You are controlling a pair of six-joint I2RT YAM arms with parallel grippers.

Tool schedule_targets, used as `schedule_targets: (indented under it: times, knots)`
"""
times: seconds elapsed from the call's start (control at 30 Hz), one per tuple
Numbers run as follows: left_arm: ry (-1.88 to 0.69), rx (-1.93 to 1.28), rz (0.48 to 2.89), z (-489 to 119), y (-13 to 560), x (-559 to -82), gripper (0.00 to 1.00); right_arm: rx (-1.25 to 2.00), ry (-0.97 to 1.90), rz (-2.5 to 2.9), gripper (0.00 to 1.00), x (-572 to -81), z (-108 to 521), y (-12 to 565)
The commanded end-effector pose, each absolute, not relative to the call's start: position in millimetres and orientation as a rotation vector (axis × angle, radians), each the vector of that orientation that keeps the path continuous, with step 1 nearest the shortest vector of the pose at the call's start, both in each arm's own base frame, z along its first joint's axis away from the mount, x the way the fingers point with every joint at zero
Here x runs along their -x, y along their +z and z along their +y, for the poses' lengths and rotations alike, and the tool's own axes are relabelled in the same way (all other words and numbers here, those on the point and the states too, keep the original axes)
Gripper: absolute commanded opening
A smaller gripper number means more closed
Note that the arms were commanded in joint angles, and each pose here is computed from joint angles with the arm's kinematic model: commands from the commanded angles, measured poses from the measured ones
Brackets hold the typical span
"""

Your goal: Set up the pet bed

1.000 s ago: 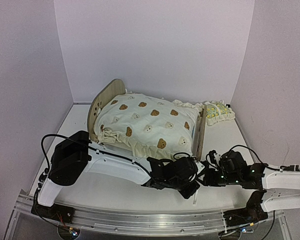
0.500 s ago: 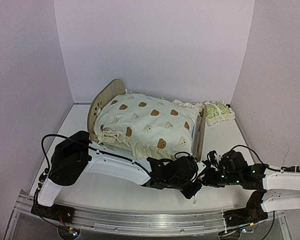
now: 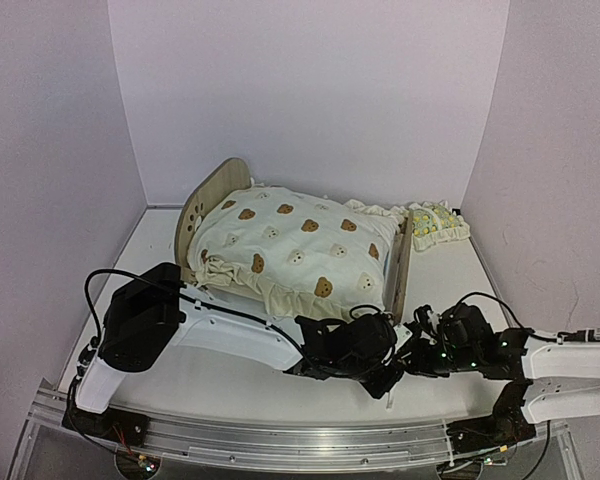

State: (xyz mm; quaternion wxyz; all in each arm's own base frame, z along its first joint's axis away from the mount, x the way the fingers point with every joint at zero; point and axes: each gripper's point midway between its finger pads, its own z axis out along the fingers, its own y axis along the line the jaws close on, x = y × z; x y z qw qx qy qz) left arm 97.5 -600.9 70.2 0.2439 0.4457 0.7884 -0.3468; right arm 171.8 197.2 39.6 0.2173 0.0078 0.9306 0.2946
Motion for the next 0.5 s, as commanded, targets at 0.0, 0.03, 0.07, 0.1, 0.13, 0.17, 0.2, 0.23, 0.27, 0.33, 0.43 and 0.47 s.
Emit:
schedule_targets:
  times: [0.0,0.03,0.07,0.1,0.13,0.17,0.2,0.23,0.27,0.33,0.43,0.47]
  knots:
    - [-1.033,-1.182,2.078,-619.2,98.7,-100.4,0.00,-0.011,0.798,2.582,0.30,-170.5,195.2,33.5]
    - [-1.036,-1.183,2.077,-619.3,99.2,-99.8,0.00,-0.012,0.793,2.582,0.30,-170.8,194.6,32.9]
    - [-1.039,-1.183,2.077,-619.1,99.3,-99.6,0.00,-0.012,0.790,2.581,0.30,-171.2,194.4,32.8]
    - [-1.041,-1.183,2.077,-618.9,99.5,-99.7,0.00,-0.011,0.789,2.581,0.30,-171.3,194.4,32.6]
    - [-1.042,-1.184,2.076,-619.0,99.1,-99.3,0.00,-0.010,0.789,2.581,0.30,-171.3,194.5,32.5]
    - [-1.043,-1.186,2.077,-619.1,98.6,-98.9,0.00,-0.008,0.789,2.580,0.30,-171.5,194.8,32.4]
    - [-1.042,-1.186,2.078,-619.0,98.0,-98.8,0.00,-0.006,0.789,2.579,0.30,-171.9,195.1,32.5]
    - [-1.041,-1.186,2.080,-618.8,97.2,-99.1,0.00,-0.006,0.789,2.579,0.30,-172.2,195.4,32.2]
    - [-1.039,-1.187,2.082,-618.6,96.3,-99.3,0.00,-0.006,0.788,2.580,0.31,-172.5,195.7,31.8]
    - [-1.032,-1.189,2.088,-618.0,94.0,-99.4,0.00,-0.005,0.788,2.579,0.34,-173.1,196.3,31.4]
    - [-1.013,-1.188,2.100,-616.2,88.8,-100.5,0.00,-0.009,0.793,2.576,0.36,-173.6,196.8,31.9]
    - [-1.006,-1.188,2.105,-615.4,86.6,-100.8,0.00,-0.007,0.796,2.574,0.35,-173.6,197.1,32.8]
